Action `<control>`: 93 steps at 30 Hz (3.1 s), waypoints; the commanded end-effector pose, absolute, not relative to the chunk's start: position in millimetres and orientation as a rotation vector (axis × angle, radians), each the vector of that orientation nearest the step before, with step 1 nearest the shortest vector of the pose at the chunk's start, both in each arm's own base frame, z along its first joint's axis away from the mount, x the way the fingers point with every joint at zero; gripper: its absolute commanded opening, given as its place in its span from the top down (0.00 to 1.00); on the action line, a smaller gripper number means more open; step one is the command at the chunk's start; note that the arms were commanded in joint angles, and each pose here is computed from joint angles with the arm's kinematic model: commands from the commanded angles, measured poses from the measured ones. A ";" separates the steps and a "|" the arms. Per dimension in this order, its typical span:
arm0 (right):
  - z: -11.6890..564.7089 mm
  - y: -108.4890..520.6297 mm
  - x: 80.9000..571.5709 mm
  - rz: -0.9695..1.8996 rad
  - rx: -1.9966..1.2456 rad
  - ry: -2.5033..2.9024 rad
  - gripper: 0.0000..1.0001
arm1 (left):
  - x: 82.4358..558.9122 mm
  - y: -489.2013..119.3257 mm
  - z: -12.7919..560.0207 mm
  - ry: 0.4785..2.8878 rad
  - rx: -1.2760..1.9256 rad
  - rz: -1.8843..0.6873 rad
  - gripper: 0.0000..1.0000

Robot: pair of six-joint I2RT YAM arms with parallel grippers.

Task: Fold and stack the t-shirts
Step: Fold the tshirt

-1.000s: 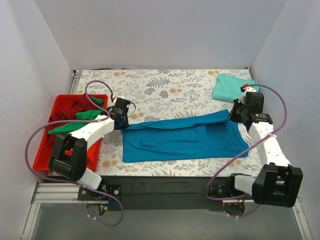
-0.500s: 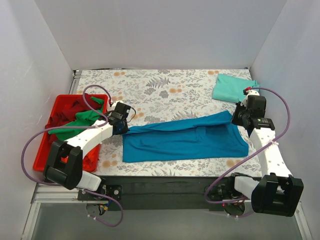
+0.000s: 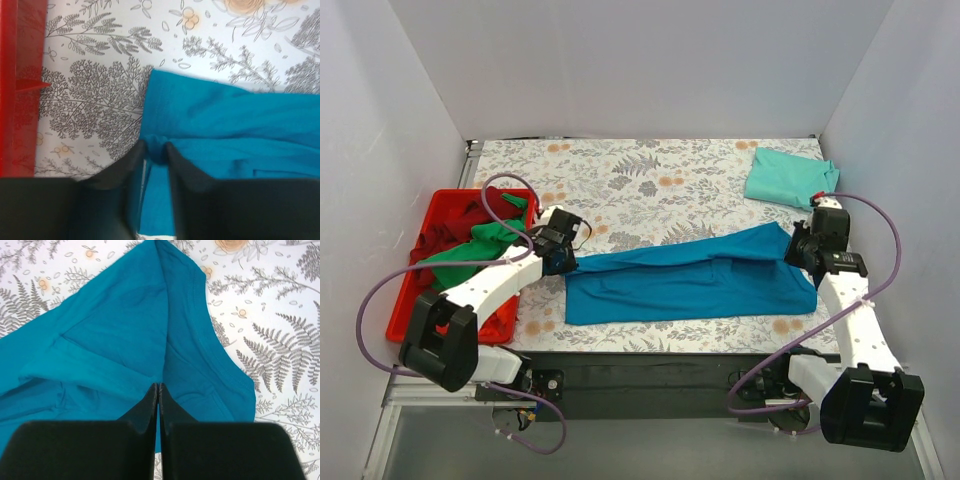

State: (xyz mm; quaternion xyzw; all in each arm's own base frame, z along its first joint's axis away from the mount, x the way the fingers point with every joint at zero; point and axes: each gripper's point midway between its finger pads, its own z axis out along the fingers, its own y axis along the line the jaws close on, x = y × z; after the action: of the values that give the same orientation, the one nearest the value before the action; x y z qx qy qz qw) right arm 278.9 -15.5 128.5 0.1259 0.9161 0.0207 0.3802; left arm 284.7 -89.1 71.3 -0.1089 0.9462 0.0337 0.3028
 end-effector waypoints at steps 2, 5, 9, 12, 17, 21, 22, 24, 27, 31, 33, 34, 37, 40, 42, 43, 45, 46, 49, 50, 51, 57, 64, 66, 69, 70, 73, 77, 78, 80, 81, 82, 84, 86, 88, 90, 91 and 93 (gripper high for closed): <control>123.4 -29.7 266.9 -0.030 0.425 2.309 0.99 | 263.3 -81.9 76.9 2.528 -0.374 0.098 0.51; 117.3 -32.2 259.6 -0.045 0.471 2.303 0.85 | 257.5 -79.2 93.4 2.484 -0.432 0.061 0.36; 125.1 -37.7 258.4 -0.074 0.500 2.262 0.67 | 266.5 -90.8 130.3 2.413 -0.428 -0.056 0.31; 144.1 -37.0 264.1 -0.058 0.479 2.201 0.65 | 275.2 -98.2 141.8 2.415 -0.385 -0.081 0.31; 158.8 10.6 284.4 0.247 0.292 2.171 0.65 | 300.6 -124.0 134.0 2.442 -0.281 -0.157 0.30; 142.4 38.4 292.5 0.348 0.194 2.232 0.65 | 320.4 -155.0 124.8 2.455 -0.150 -0.289 0.30; 140.9 53.2 293.7 0.376 0.136 2.241 0.65 | 328.2 -160.5 115.1 2.461 -0.131 -0.295 0.30; 138.9 68.0 303.4 0.417 0.090 2.247 0.65 | 331.9 -167.9 103.0 2.486 -0.096 -0.316 0.30; 130.4 86.7 315.3 0.459 0.038 2.275 0.65 | 329.2 -167.1 71.1 2.557 -0.069 -0.278 0.30; 125.2 95.4 333.9 0.477 0.014 2.299 0.66 | 321.0 -161.4 45.7 2.592 -0.063 -0.245 0.31; 116.1 95.7 339.7 0.466 0.005 2.327 0.66 | 322.1 -161.4 45.1 2.593 -0.055 -0.240 0.31; 114.1 95.8 342.4 0.459 -0.003 2.333 0.66 | 322.4 -160.9 43.5 2.596 -0.054 -0.234 0.31; 105.7 100.3 348.9 0.472 -0.029 2.355 0.66 | 325.0 -158.3 39.9 2.604 -0.054 -0.202 0.30; 97.4 105.0 353.1 0.486 -0.044 2.378 0.65 | 325.1 -157.3 35.0 2.620 -0.049 -0.184 0.31; 91.1 106.0 353.6 0.484 -0.052 2.395 0.65 | 325.4 -154.7 33.8 2.623 -0.052 -0.166 0.30; 89.1 106.7 353.2 0.483 -0.056 2.400 0.65 | 324.7 -154.6 32.8 2.625 -0.050 -0.163 0.31; 82.6 107.9 351.4 0.481 -0.066 2.418 0.65 | 325.3 -154.3 32.8 2.624 -0.052 -0.159 0.30; 81.4 109.1 351.0 0.479 -0.076 2.421 0.64 | 325.0 -154.2 32.6 2.626 -0.051 -0.158 0.31; 75.5 109.4 351.0 0.466 -0.088 2.434 0.64 | 324.9 -154.2 32.0 2.629 -0.053 -0.157 0.30; 76.0 109.7 353.1 0.461 -0.095 2.429 0.64 | 324.5 -154.6 30.9 2.632 -0.051 -0.156 0.31; 73.2 109.4 352.9 0.455 -0.102 2.436 0.64 | 324.7 -154.1 30.9 2.631 -0.053 -0.155 0.31; 70.7 108.6 361.9 0.433 -0.113 2.438 0.64 | 323.7 -152.7 29.1 2.637 -0.056 -0.146 0.30; 66.1 110.6 367.8 0.424 -0.132 2.448 0.64 | 323.3 -152.2 27.8 2.642 -0.056 -0.141 0.31; 63.2 111.7 367.7 0.427 -0.137 2.454 0.64 | 323.2 -152.2 27.1 2.645 -0.056 -0.139 0.30; 60.8 114.7 363.4 0.443 -0.149 2.463 0.65 | 322.8 -151.4 26.0 2.648 -0.057 -0.133 0.31; 60.8 115.8 361.8 0.449 -0.153 2.464 0.66 | 323.3 -151.3 25.9 2.647 -0.055 -0.130 0.31; 58.5 118.0 355.9 0.458 -0.166 2.470 0.68 | 323.2 -151.2 25.4 2.648 -0.054 -0.126 0.31; 56.3 117.8 351.3 0.458 -0.182 2.474 0.80 | 323.1 -149.4 24.7 2.650 -0.057 -0.116 0.31; 56.3 118.1 350.0 0.461 -0.183 2.475 0.82 | 323.3 -149.5 25.0 2.650 -0.057 -0.116 0.31; 56.0 118.8 348.7 0.468 -0.189 2.476 0.89 | 322.9 -149.0 24.4 2.652 -0.058 -0.112 0.31; 55.0 118.9 347.7 0.470 -0.188 2.479 0.91 | 323.4 -149.2 24.9 2.649 -0.057 -0.110 0.31; 54.4 119.1 346.5 0.469 -0.195 2.483 0.92 | 323.7 -148.5 24.9 2.649 -0.059 -0.107 0.31; 52.2 118.0 344.4 0.467 -0.196 2.488 0.96 | 323.3 -148.0 23.8 2.652 -0.059 -0.103 0.31; 50.4 116.5 341.9 0.459 -0.199 2.498 0.99 | 323.3 -147.4 24.2 2.651 -0.060 -0.099 0.30; 51.3 115.9 338.0 0.457 -0.196 2.499 0.99 | 324.3 -147.2 24.8 2.647 -0.060 -0.097 0.31; 56.0 114.8 332.1 0.458 -0.187 2.489 0.99 | 323.7 -146.6 24.0 2.651 -0.060 -0.092 0.31; 57.4 113.8 329.6 0.455 -0.186 2.486 0.99 | 323.8 -146.7 24.4 2.651 -0.060 -0.092 0.31; 66.0 111.3 325.4 0.445 -0.163 2.468 0.99 | 323.9 -146.8 24.9 2.649 -0.062 -0.093 0.31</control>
State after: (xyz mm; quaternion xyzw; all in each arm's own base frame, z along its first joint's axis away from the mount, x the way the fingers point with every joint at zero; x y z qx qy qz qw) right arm 329.1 111.1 45.5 -0.0611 0.9428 0.1663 0.2825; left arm 319.0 -150.6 23.0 -0.0249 0.9700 -0.0502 0.2364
